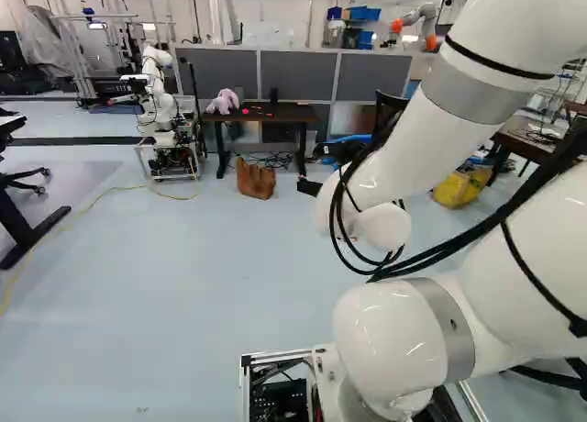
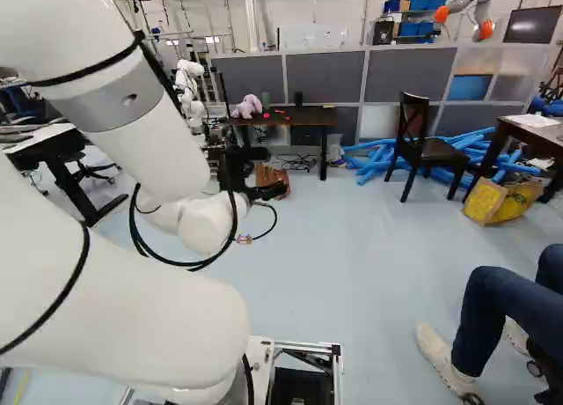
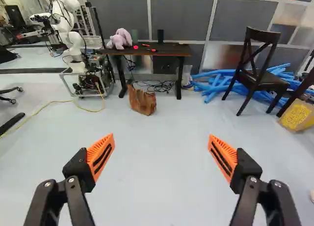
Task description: Pick up the bag on the ground and place it on the table
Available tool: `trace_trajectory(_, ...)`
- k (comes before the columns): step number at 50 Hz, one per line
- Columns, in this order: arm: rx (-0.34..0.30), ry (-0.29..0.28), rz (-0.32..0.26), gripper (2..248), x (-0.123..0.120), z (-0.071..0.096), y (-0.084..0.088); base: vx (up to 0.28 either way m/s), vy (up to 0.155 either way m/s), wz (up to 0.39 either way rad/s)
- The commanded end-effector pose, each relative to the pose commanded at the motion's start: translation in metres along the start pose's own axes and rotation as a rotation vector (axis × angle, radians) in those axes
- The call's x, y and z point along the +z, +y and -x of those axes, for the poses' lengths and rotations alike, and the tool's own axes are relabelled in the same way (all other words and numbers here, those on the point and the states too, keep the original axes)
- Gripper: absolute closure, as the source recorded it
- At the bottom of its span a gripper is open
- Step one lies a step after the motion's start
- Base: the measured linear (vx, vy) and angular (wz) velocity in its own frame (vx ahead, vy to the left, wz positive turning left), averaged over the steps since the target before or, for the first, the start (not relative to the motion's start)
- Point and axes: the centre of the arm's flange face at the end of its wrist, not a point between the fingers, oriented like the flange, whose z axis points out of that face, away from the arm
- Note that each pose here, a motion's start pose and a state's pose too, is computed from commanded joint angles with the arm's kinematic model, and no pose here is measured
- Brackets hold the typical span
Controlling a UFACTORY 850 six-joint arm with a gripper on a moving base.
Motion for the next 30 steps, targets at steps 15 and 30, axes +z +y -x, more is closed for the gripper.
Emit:
trace_trajectory(15,0.000,0.000,0.000,3,0.0000,0.0000,0.0000,0.102,-0.038,0.004)
trace_trajectory(30,0.000,0.000,0.000,3,0.0000,0.0000,0.0000,0.118,-0.060,0.006)
